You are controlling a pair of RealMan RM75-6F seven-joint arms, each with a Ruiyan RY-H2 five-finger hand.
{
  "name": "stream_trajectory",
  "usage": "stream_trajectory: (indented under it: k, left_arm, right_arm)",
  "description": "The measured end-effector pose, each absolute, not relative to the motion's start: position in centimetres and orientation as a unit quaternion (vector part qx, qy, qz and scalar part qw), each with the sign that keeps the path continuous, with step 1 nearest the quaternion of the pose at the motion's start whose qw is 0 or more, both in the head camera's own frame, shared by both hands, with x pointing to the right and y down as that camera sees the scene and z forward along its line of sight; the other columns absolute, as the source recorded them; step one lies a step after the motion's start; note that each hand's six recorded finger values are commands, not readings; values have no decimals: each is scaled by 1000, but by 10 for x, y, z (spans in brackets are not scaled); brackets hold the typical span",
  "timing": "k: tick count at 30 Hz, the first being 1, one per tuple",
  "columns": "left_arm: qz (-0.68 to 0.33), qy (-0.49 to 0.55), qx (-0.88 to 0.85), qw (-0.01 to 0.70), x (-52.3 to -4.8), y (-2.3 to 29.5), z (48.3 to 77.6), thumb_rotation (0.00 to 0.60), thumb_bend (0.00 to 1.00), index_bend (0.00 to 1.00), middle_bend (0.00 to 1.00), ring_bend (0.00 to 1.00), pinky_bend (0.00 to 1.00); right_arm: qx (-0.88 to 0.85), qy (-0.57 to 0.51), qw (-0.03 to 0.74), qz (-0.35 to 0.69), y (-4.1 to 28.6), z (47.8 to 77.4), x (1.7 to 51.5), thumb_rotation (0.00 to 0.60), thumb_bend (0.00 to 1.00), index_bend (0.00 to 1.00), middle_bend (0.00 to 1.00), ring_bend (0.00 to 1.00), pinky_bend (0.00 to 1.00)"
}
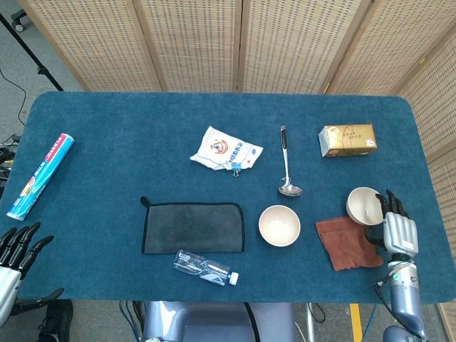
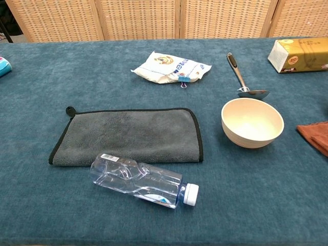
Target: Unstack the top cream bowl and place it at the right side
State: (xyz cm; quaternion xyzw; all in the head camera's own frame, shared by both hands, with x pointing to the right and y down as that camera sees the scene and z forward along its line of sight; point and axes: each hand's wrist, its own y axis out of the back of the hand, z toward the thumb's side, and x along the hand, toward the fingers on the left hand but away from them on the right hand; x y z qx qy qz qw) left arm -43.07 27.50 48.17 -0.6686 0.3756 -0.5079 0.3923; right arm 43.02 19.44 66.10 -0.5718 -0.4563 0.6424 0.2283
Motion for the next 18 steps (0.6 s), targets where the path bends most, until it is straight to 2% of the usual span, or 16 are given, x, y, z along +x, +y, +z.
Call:
stream_trajectory:
  k: [12, 18]
  left_arm:
    - [-507, 375, -669, 392, -430, 275, 481, 434, 0, 168, 0, 0, 0]
    - [-508, 378, -668, 391, -432, 274, 482, 433, 0, 168, 0, 0, 0]
  right_arm:
    - [-571, -452, 257, 635, 187, 637, 428, 600, 311, 89, 0, 0, 155]
    - [-578, -436, 312, 615, 189, 600, 415, 600, 311, 89, 0, 0, 155]
